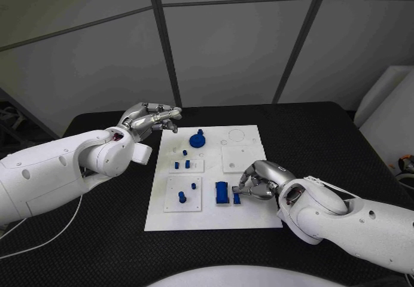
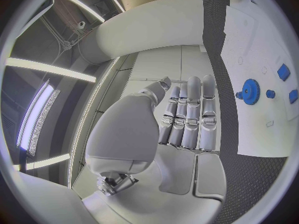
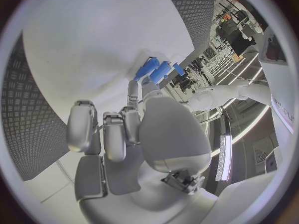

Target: Assemble the parts on the task board

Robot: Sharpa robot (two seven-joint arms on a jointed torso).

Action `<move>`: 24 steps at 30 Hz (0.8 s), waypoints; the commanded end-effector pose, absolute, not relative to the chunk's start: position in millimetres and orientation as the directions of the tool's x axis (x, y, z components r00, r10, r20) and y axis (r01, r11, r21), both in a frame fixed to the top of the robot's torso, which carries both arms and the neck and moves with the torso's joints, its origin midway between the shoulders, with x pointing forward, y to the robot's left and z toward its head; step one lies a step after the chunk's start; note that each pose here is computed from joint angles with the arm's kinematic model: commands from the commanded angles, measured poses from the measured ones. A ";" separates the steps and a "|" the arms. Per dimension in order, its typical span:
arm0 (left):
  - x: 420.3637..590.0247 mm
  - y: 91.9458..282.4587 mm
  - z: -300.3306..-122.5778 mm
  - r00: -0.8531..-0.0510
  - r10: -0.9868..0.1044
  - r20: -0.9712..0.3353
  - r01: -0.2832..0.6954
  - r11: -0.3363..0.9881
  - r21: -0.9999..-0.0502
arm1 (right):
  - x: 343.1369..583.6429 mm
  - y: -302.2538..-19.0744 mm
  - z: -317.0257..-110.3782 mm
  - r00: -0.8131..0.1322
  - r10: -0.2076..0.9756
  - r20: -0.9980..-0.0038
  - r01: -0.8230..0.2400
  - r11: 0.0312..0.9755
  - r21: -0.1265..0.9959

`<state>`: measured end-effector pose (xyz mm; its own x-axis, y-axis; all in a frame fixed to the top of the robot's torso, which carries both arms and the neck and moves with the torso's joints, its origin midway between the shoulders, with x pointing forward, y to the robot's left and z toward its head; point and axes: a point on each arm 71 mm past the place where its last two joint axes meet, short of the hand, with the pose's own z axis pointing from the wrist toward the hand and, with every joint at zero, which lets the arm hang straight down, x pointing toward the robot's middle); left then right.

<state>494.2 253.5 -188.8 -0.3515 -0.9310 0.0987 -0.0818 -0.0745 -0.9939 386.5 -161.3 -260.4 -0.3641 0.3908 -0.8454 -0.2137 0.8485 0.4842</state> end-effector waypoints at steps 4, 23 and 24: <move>494.1 251.9 -188.5 -0.364 -0.926 0.104 -0.082 -0.080 -0.993 | 381.9 -162.6 -250.5 -0.319 0.447 -0.836 -0.254 0.809 0.530; 493.4 252.8 -188.7 -0.362 -0.926 0.104 -0.082 -0.079 -0.993 | 368.4 -171.9 -252.4 -0.440 0.350 -0.827 -0.289 0.817 0.499; 493.4 252.7 -188.7 -0.362 -0.926 0.104 -0.082 -0.079 -0.993 | 368.4 -171.5 -252.9 -0.443 0.347 -0.827 -0.288 0.818 0.498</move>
<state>493.6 253.8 -189.8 -0.3523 -0.9306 0.0996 -0.0849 -0.0742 -0.9936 370.5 -174.8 -250.8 -0.4002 0.3808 -0.8336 -0.2680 0.8212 0.5038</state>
